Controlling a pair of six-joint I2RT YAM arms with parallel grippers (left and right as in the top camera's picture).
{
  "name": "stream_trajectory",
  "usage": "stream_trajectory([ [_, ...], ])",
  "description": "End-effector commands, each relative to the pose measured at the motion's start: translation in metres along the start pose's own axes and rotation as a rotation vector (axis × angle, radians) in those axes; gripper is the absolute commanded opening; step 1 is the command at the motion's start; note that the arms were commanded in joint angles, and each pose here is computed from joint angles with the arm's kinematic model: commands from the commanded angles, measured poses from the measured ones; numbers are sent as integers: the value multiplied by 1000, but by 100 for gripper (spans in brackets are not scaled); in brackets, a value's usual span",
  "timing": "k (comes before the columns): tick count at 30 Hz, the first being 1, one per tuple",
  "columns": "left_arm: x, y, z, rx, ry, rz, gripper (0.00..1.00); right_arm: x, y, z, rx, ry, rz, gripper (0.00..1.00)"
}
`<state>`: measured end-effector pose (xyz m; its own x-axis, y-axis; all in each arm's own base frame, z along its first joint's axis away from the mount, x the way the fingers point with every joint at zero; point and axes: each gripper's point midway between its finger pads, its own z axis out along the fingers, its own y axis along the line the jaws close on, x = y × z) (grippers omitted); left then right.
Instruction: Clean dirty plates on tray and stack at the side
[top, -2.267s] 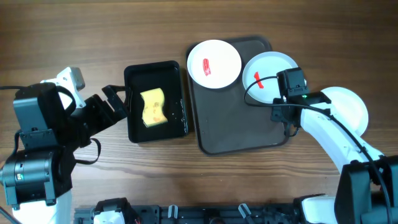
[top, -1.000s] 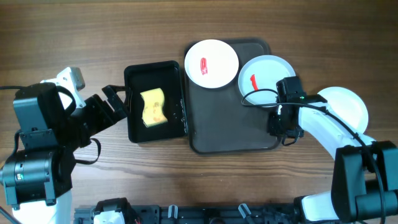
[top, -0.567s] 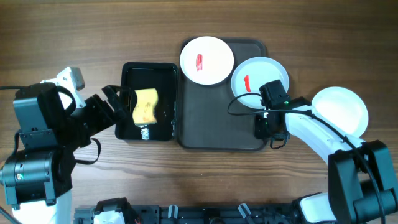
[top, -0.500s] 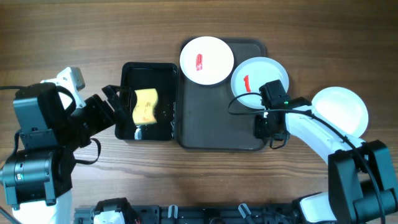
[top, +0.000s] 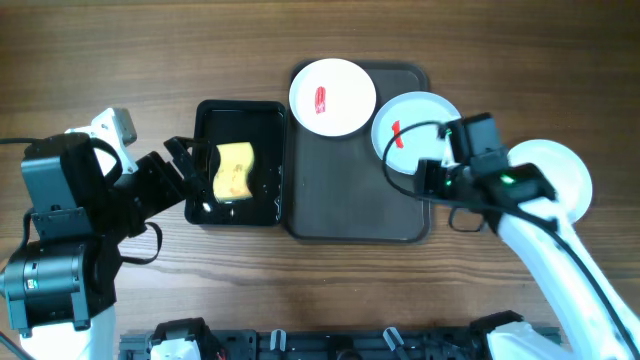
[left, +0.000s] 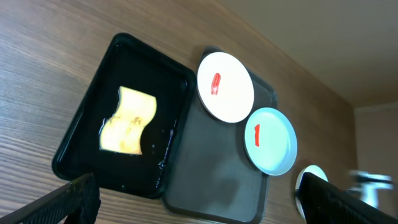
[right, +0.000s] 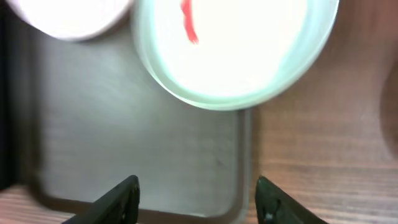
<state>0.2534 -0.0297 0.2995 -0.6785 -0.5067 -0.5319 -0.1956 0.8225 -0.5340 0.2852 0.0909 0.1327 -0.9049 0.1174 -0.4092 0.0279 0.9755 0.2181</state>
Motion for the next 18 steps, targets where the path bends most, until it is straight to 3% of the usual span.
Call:
stream_trajectory([
  [1, -12, -7, -4, 23, -45, -31, 100, -9, 17, -22, -95, -46, 1, 64],
  [10, -15, -16, 4, 77, -17, -57, 100, -4, 5, -21, -94, 8, 44, 63],
  [12, -11, -13, 12, 61, 19, -68, 81, -10, 1, -25, -85, -5, 42, 63],
  [13, -4, -7, 20, 27, 63, -80, 77, -15, 0, -28, -85, -17, 49, 63],
  [18, 31, 28, 63, -235, 261, -46, 72, -29, 2, -39, -93, -61, 57, 63],
])
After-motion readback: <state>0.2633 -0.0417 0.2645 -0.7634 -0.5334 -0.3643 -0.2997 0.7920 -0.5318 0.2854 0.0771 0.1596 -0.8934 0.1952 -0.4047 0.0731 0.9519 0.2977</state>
